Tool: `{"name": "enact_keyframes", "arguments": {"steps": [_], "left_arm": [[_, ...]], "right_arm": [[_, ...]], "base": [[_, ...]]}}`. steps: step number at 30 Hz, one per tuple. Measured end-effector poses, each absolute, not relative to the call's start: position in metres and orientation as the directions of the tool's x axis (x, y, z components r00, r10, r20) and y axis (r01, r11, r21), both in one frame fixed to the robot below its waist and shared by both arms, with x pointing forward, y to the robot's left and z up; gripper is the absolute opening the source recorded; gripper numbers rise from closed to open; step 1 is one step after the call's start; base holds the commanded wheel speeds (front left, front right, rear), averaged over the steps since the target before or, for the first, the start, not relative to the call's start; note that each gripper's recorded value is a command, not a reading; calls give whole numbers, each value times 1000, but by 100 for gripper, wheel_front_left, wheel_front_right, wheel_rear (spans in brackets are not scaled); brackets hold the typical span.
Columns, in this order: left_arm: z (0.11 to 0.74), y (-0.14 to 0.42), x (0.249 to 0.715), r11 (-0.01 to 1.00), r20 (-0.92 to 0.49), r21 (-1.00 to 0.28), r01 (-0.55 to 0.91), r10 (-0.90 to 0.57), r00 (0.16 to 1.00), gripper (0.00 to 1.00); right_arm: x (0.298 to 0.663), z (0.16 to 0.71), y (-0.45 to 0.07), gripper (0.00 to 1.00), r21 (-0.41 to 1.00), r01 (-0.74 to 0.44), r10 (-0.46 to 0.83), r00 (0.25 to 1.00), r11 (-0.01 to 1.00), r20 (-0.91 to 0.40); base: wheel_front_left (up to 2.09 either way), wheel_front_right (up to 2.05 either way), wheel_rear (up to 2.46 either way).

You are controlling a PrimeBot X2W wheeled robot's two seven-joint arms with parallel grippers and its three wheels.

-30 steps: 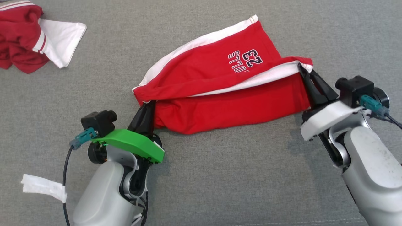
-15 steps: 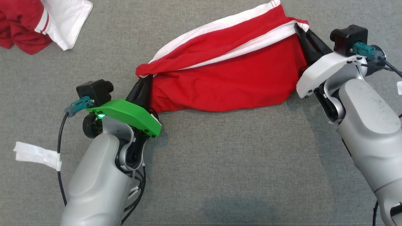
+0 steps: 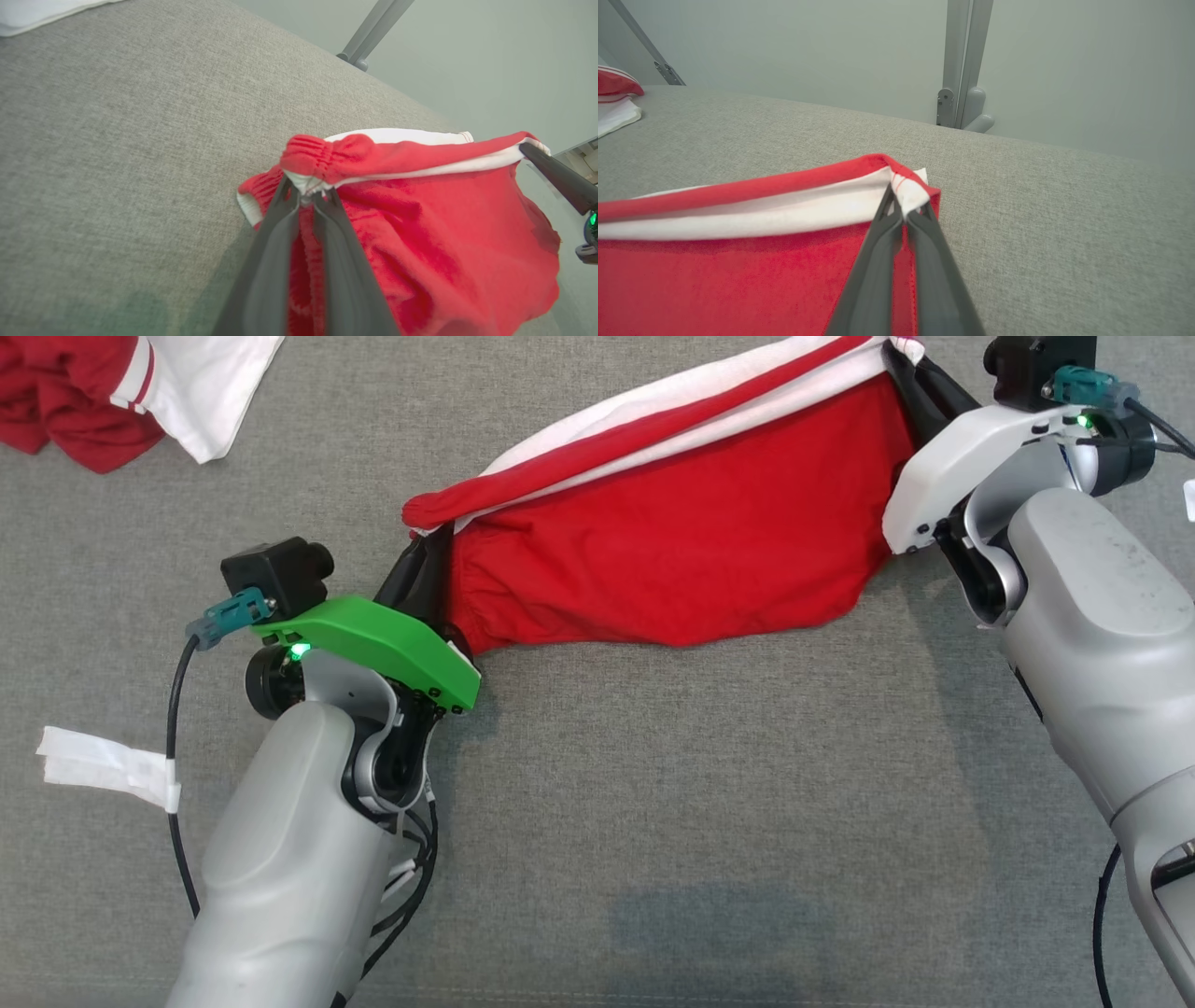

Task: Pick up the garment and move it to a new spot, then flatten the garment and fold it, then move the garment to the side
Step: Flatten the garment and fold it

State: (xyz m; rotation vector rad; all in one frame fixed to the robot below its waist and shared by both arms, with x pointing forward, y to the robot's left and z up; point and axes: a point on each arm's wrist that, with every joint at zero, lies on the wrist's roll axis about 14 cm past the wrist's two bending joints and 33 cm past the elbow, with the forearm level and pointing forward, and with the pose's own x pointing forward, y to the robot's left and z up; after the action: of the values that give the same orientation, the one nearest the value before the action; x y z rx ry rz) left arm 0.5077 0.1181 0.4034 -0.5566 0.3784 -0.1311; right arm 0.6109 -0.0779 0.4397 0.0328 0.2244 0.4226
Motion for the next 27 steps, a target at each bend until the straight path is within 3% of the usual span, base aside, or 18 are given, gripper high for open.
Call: {"name": "enact_keyframes", "arguments": {"steps": [2, 4, 7, 9, 11, 12, 27], "left_arm": [[405, 119, 510, 842, -312, -539, 17, -219, 924, 1], [406, 121, 511, 844, -310, -536, 16, -214, 926, 34], [410, 124, 512, 847, -300, -532, 15, -205, 932, 71], [410, 124, 512, 847, -300, -531, 14, -203, 932, 86], [410, 124, 510, 846, -300, -534, 12, -203, 932, 100], [410, 125, 510, 846, -300, -533, 12, -202, 932, 100], [420, 121, 481, 820, -247, -571, 27, -203, 947, 100]], "right_arm": [[615, 440, -77, 0, 76, -402, 409, 887, 912, -216], [618, 440, -74, 24, 81, -402, 410, 885, 912, -221], [621, 441, -68, 41, 100, -401, 413, 882, 911, -225], [624, 441, -67, 49, 98, -399, 411, 882, 912, -231], [628, 440, -70, 89, 91, -392, 403, 883, 915, -240], [629, 440, -71, 100, 87, -389, 398, 886, 917, -237], [634, 466, -86, 100, 56, -373, 377, 911, 926, -164]], "base": [[0, 0, 0], [0, 0, 0], [0, 0, 0], [0, 0, 0], [0, 0, 0], [0, 0, 0], [0, 0, 0]]}}
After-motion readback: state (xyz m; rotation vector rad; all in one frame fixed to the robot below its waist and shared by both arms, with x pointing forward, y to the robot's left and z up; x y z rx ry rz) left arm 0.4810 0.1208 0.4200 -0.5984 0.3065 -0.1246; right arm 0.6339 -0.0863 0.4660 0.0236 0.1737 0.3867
